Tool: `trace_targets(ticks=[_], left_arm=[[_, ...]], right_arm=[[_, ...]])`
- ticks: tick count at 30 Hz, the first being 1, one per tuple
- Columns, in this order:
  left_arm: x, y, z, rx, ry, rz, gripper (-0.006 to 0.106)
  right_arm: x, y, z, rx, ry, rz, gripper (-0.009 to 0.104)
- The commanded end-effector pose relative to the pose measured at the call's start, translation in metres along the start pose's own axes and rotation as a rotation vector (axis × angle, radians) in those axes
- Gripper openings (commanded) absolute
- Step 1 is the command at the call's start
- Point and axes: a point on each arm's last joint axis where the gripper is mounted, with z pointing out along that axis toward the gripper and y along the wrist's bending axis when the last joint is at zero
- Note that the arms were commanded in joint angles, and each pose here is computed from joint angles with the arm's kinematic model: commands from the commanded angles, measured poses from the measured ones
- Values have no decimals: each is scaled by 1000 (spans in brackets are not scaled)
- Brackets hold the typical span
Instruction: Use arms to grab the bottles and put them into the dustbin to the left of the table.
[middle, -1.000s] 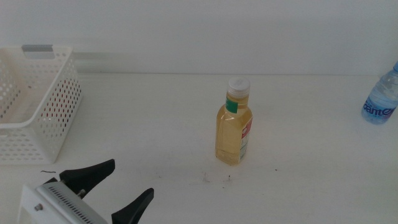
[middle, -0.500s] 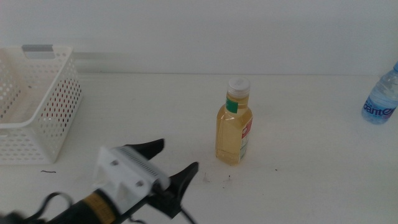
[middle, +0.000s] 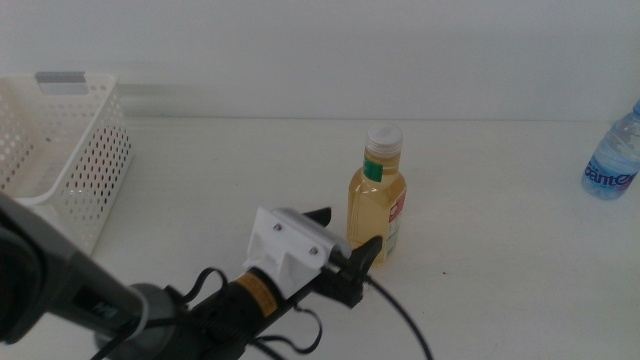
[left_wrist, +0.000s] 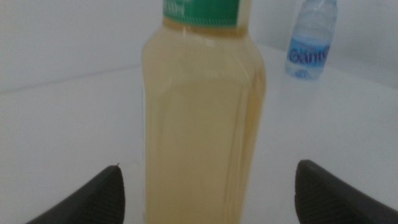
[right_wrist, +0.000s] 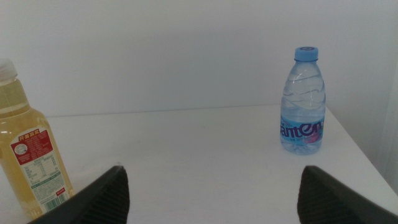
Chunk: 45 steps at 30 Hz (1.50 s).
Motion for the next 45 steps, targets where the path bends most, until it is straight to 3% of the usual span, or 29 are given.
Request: trace_targets(ticks=[1, 21, 35, 38, 41, 44, 45], left_arm=[[-4, 0, 13, -8, -37, -17, 94], [11, 7, 76, -10, 2, -57, 94], [23, 11, 93, -18, 11, -65, 93], [23, 10, 93, -14, 12, -55, 85], [23, 9, 93, 18, 18, -27, 66], [16, 10, 91, 11, -5, -41, 43], [4, 8, 88, 15, -31, -37, 28]], right_arm=[[1, 0, 0, 3, -3, -11, 89], [1, 0, 0, 3, -3, -11, 89], [1, 0, 0, 3, -3, -11, 89], [1, 0, 0, 3, -3, -11, 89], [1, 0, 0, 3, -3, -11, 89], [1, 0, 0, 3, -3, -11, 89], [1, 0, 0, 3, -3, -11, 89]])
